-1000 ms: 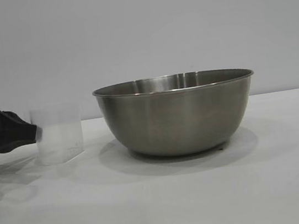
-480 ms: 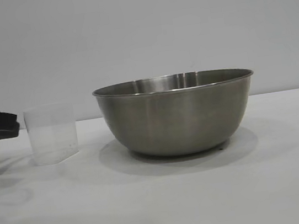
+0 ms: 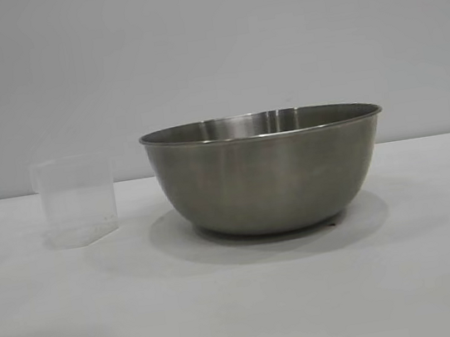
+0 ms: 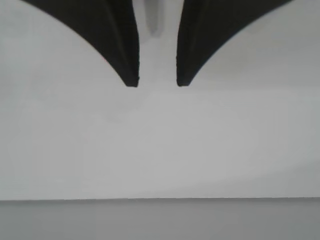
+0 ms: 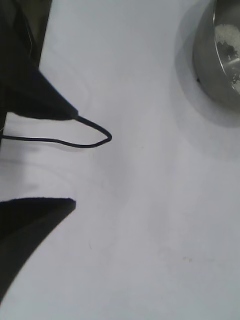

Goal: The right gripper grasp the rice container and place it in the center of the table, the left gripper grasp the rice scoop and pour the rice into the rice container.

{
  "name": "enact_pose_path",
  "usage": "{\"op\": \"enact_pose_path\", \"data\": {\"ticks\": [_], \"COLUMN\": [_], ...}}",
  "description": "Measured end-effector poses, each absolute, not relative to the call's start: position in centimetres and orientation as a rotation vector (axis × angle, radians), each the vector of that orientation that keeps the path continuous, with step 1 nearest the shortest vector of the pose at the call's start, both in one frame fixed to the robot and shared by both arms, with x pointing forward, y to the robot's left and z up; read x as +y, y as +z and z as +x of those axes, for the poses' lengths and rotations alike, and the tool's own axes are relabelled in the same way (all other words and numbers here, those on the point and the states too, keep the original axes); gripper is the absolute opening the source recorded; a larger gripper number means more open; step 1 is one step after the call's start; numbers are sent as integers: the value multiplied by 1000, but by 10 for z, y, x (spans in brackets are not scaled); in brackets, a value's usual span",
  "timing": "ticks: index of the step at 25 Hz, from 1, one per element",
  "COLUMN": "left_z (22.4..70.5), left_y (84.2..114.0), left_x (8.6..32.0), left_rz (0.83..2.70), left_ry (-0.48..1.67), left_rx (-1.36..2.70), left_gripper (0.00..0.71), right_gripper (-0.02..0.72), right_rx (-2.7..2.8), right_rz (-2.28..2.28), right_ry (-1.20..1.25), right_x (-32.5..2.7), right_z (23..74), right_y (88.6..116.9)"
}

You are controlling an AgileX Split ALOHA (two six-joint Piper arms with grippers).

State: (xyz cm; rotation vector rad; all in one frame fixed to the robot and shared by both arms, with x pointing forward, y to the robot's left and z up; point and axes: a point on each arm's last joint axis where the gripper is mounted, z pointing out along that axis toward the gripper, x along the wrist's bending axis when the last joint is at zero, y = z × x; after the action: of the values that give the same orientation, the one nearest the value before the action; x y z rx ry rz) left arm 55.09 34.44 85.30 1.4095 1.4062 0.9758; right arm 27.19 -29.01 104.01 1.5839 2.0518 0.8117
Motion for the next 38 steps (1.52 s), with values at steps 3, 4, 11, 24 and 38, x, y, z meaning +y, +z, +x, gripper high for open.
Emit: {"op": "enact_pose_path", "data": {"ticks": [3, 4, 11, 24, 38], "left_z": [552, 553, 551, 475, 370], "left_y": [863, 868, 901, 1014, 1057], "left_x": [342, 341, 325, 312, 319], "left_rz": [1436, 1435, 1517, 1596, 1470], "left_ry": [1007, 1020, 1035, 1037, 978], "left_rx": [1343, 1324, 1270, 1449, 1784], "left_gripper": [148, 148, 148, 148, 148], "right_gripper": [300, 300, 300, 300, 300], "right_rx": [2051, 2051, 2051, 2050, 2050], "right_rz": [1585, 1585, 1585, 1587, 1587], "right_ry": [812, 812, 812, 812, 812], "right_x": [-290, -290, -290, -290, -290], "right_z": [272, 272, 272, 272, 272], "right_y": [1040, 1040, 1040, 1040, 1040]}}
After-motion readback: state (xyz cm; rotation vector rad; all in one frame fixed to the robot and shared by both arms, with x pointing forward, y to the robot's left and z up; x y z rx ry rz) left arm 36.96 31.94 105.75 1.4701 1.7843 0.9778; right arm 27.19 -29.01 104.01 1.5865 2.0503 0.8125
